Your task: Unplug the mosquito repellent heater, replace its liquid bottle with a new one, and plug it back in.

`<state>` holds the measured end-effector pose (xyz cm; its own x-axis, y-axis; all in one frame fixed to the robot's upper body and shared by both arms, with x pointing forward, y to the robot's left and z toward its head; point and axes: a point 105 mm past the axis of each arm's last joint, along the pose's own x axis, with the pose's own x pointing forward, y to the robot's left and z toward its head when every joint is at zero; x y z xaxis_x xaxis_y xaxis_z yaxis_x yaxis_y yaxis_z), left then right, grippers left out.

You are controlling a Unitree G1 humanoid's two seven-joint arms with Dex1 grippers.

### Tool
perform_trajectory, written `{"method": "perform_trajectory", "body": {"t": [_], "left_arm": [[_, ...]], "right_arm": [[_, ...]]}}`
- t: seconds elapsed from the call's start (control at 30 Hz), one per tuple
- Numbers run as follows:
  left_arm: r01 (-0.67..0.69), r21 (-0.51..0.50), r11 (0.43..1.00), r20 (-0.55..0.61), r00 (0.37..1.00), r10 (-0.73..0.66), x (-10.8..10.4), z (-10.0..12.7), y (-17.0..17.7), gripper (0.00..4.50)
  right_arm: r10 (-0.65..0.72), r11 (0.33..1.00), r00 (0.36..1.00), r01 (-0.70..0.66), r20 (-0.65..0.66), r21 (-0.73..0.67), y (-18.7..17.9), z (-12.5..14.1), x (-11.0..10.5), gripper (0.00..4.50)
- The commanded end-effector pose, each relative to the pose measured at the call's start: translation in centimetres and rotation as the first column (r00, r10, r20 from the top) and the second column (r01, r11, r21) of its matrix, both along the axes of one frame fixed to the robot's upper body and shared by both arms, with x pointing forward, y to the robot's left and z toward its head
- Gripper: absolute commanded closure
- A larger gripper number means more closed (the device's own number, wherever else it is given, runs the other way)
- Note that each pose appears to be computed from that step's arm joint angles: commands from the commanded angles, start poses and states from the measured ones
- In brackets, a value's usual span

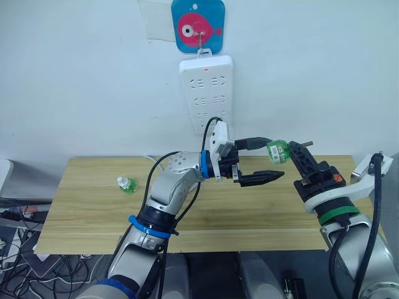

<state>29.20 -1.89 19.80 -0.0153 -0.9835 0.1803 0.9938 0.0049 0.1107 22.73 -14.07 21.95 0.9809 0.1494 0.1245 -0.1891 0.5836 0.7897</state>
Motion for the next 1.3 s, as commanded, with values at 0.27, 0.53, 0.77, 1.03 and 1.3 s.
{"method": "perform_trajectory", "body": {"t": [0.27, 0.53, 0.77, 1.03, 1.3], "left_arm": [[-0.009, 0.094, 0.995, 0.083, 0.997, 0.001, -0.6, -1.0, 3.9, 0.05], [-0.051, 0.061, 0.997, 0.236, 0.971, 0.035, -0.5, -1.1, 3.8, 0.05], [-0.098, 0.039, 0.994, 0.274, 0.958, 0.084, -0.6, -3.0, 3.2, 0.05], [-0.122, 0.055, 0.991, 0.201, 0.974, 0.109, -1.1, -4.8, 3.1, 0.05], [-0.135, 0.091, 0.987, 0.169, 0.978, 0.119, -1.5, -5.4, 3.9, 0.05]], "right_arm": [[0.022, 0.934, 1.000, -0.021, 0.001, -0.357, -5.5, -0.5, 1.4, 3.64], [0.116, 0.679, 0.993, -0.073, 0.009, -0.731, -7.5, -2.2, 3.3, 3.64], [0.057, 0.454, 0.990, 0.092, 0.132, -0.886, -8.0, -3.3, 4.8, 3.64], [-0.057, 0.357, 0.976, 0.216, 0.210, -0.909, -7.0, -7.5, 5.6, 3.64], [-0.088, 0.365, 0.960, 0.280, 0.266, -0.888, -5.2, -10.5, 6.2, 3.64]]}}
